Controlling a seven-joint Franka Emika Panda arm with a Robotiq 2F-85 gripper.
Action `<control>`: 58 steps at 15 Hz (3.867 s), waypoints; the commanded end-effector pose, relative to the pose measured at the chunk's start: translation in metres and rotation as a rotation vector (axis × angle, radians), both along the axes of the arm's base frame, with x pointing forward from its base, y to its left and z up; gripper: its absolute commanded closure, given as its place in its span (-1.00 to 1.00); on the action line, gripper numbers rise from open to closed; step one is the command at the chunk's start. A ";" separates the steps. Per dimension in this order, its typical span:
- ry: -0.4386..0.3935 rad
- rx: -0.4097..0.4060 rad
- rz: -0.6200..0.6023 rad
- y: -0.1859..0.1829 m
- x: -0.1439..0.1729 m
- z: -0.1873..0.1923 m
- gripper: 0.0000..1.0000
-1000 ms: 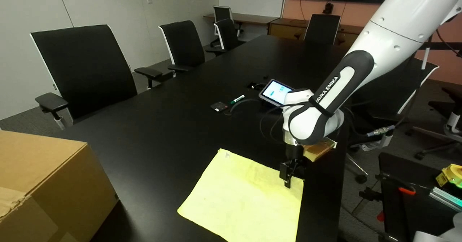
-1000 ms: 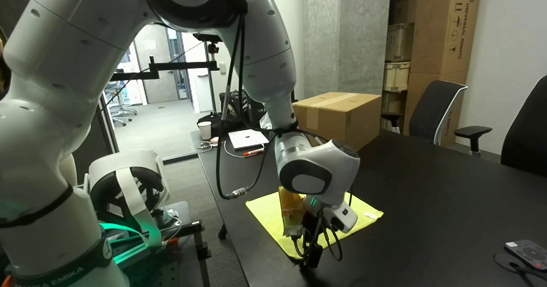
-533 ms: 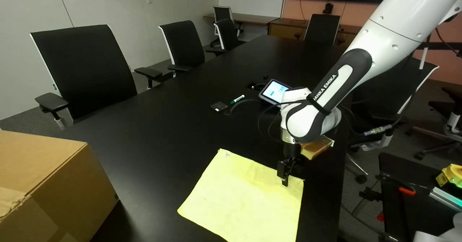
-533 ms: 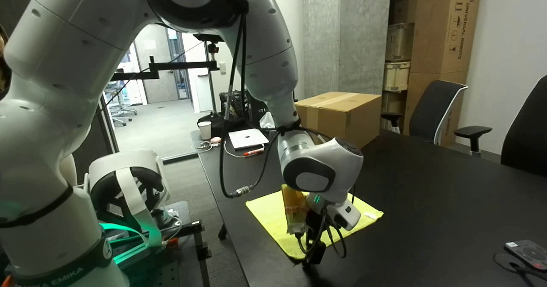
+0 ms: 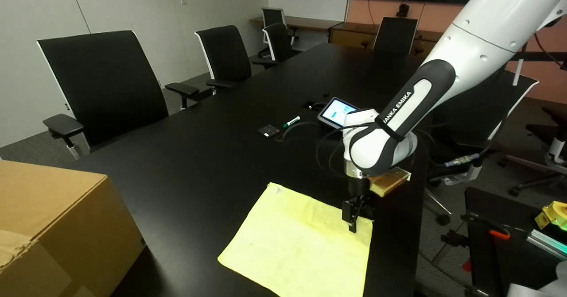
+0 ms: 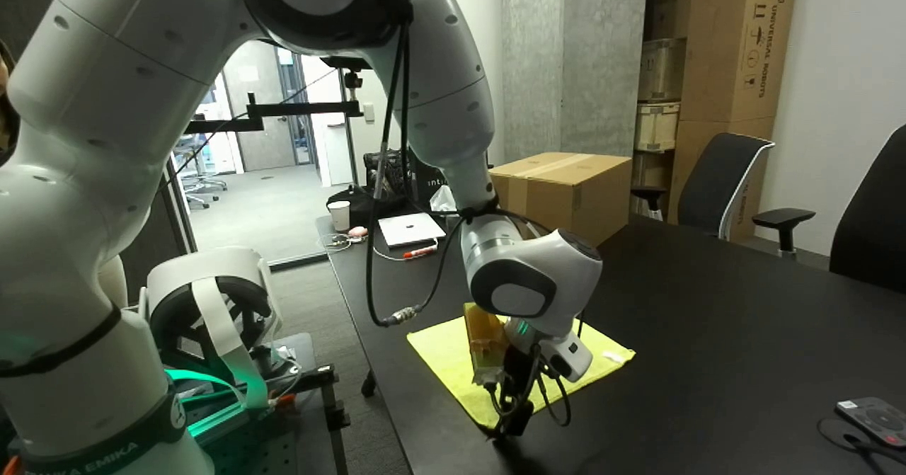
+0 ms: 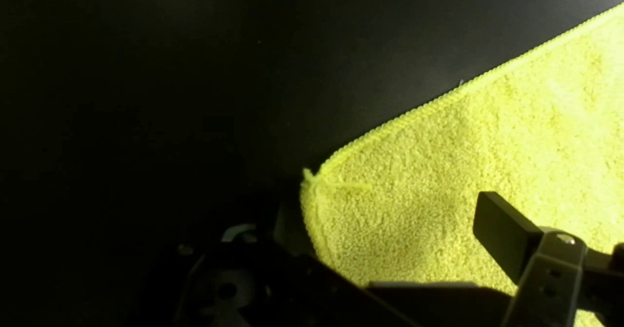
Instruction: Fold the cloth
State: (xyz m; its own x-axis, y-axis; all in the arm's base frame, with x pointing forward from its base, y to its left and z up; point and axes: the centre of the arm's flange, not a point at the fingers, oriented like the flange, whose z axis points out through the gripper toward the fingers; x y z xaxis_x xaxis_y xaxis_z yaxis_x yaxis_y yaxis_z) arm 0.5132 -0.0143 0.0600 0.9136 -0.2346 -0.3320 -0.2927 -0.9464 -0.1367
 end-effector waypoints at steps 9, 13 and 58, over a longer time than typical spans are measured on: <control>0.012 0.013 -0.009 0.003 0.007 -0.003 -0.40; 0.005 0.010 -0.017 0.002 0.009 0.001 -0.16; -0.001 -0.314 -0.124 0.085 0.256 0.093 0.99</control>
State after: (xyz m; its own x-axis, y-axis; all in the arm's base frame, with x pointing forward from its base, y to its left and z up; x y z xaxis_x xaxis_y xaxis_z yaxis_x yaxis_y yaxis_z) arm 0.7317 0.0618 0.1592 0.9015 -0.3312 -0.2786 -0.3102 -0.9434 0.1177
